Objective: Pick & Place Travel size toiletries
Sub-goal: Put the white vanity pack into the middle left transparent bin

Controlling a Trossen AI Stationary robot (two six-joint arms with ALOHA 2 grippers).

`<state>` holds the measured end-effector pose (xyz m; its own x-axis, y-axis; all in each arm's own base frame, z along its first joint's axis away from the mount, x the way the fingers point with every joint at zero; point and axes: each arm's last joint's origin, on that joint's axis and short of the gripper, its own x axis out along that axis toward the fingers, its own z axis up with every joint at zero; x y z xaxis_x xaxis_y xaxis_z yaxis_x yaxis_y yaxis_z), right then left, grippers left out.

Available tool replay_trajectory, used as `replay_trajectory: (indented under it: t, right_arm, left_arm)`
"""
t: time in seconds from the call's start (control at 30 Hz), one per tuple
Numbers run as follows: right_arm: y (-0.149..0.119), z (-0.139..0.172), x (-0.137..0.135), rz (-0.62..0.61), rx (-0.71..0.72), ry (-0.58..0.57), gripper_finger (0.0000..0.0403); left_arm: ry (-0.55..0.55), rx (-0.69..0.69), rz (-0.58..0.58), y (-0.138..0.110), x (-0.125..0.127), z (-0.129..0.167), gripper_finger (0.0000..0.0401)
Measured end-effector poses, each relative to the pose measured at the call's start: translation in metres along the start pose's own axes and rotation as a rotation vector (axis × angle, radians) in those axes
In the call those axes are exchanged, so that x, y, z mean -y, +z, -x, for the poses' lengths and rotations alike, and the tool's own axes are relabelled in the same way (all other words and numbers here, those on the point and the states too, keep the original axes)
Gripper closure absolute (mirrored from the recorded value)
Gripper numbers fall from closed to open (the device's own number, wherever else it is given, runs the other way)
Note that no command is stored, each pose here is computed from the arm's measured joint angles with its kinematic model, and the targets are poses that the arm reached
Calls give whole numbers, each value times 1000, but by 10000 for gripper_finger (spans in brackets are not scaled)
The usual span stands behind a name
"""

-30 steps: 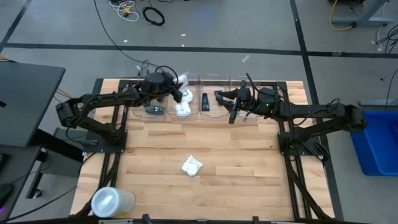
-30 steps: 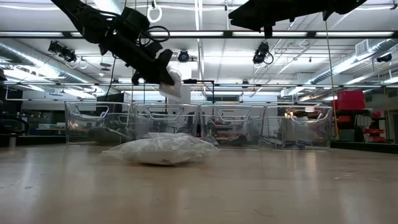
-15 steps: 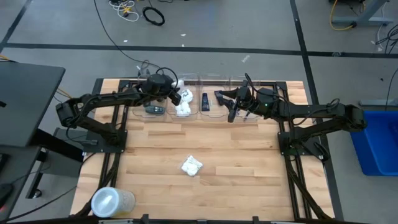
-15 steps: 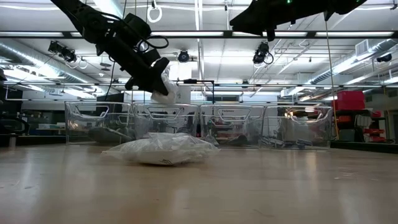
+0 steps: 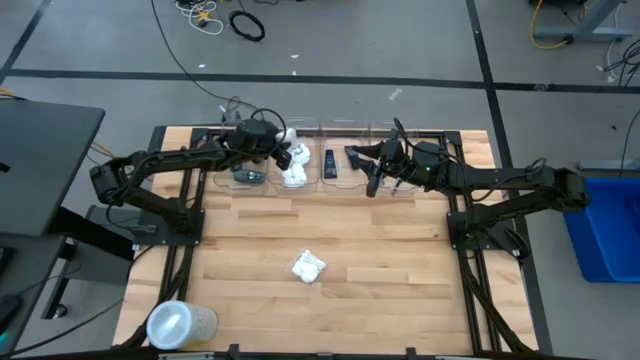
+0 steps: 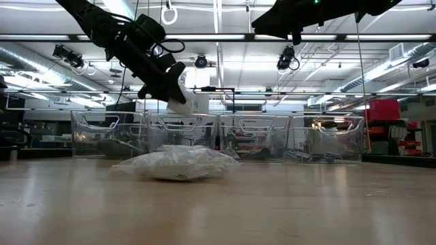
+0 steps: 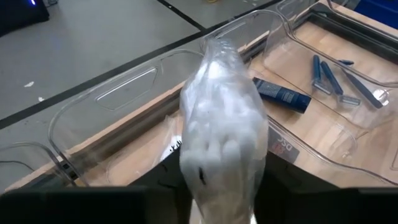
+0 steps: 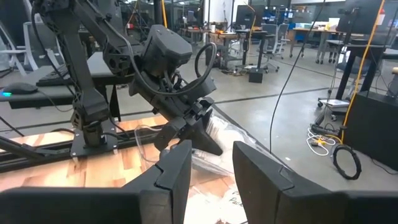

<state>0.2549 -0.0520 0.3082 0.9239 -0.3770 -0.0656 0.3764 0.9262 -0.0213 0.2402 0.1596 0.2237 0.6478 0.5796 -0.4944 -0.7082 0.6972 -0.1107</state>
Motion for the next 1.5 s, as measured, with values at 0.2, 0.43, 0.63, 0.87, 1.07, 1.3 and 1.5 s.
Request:
replay_trajectory:
  t: [0.2,0.43,0.63,0.87,1.07,1.3,1.5]
  right_arm:
    - [0,0,0,0,0,1,278]
    - [0,0,0,0,0,1,278]
    - [0,0,0,0,0,1,277]
    - [0,0,0,0,0,1,277]
    - [0,0,0,0,0,2,279]
    - [0,0,0,0,0,2,277]
    - [0,0,0,0,0,2,277]
  left_arm:
    - [0,0,23,0,0,0,215]
    - [-19,-6,46,0,1,0,159]
    - [-25,-9,59,0,1,0,153]
    - [-106,-25,38,-1,4,0,157]
    - [-235,-50,21,-4,17,3,157]
    - [-328,-42,-26,-7,46,13,178]
    - [-343,13,-50,-3,61,31,208]
